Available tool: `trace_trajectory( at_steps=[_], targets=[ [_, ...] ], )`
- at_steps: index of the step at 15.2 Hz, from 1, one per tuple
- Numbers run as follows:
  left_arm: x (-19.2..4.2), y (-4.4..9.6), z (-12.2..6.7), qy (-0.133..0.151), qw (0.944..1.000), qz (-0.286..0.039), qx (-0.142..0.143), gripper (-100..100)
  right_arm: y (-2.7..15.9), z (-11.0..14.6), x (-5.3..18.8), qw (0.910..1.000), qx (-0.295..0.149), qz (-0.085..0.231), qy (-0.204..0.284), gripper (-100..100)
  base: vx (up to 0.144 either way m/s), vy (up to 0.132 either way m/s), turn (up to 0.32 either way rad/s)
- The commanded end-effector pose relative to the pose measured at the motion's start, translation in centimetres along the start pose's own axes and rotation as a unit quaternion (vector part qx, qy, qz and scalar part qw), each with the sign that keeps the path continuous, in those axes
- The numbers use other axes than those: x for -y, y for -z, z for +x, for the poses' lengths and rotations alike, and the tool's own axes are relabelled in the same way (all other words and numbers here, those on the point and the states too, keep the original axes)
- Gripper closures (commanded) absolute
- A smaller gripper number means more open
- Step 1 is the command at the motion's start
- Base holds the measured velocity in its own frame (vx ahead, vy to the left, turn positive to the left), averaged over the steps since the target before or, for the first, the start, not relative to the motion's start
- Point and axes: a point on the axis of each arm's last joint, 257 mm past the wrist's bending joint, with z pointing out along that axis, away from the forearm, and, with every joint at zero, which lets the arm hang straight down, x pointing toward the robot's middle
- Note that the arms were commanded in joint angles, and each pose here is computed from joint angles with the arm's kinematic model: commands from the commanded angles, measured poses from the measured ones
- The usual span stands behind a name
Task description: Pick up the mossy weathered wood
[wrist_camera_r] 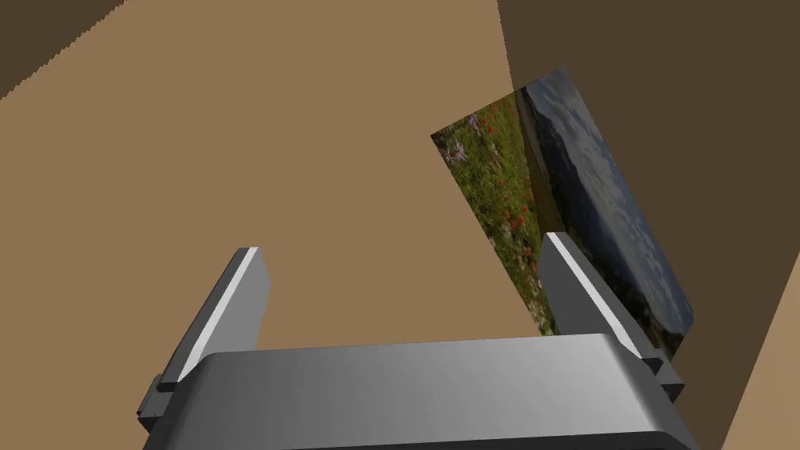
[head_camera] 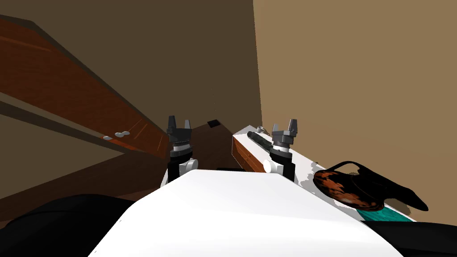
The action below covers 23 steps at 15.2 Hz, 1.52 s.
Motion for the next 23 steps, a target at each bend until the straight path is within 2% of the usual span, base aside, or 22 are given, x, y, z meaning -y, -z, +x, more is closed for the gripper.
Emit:
trace_trajectory(
  at_steps=[1, 6, 13, 16, 21, 22, 23],
  targets=[
    [0.0, 0.0, 0.0, 0.000, 1.0000, 0.000, 0.000, 0, 0.0, 0.5, 0.2, 0.9997, -0.022, 0.001, 0.009, -100, -0.009, 0.012, 0.017],
    [0.0, 0.0, 0.0, 0.000, 1.0000, 0.000, 0.000, 0, 0.0, 1.3, 0.8, 0.9979, -0.059, 0.005, 0.025, -100, -0.022, 0.034, 0.018],
    [0.0, 0.0, 0.0, 0.000, 1.0000, 0.000, 0.000, 0, 0.4, 2.9, 2.4, 0.9897, -0.131, 0.017, 0.056, -100, -0.022, 0.049, 0.035],
    [0.0, 0.0, 0.0, 0.000, 1.0000, 0.000, 0.000, 0, 1.1, 3.7, 4.1, 0.9820, -0.171, 0.030, 0.074, -100, -0.008, 0.042, 0.051],
    [0.0, 0.0, 0.0, 0.000, 1.0000, 0.000, 0.000, 0, 1.7, 4.3, 5.1, 0.9710, -0.216, 0.038, 0.096, -100, -0.001, 0.035, 0.046],
    [0.0, 0.0, 0.0, 0.000, 1.0000, 0.000, 0.000, 0, 2.3, 4.5, 6.2, 0.9660, -0.232, 0.048, 0.103, -100, 0.007, 0.029, 0.070],
    [0.0, 0.0, 0.0, 0.000, 1.0000, 0.000, 0.000, 0, 2.3, 4.6, 6.2, 0.9634, -0.241, 0.048, 0.108, -100, 0.010, 0.034, 0.078]
  ],
)
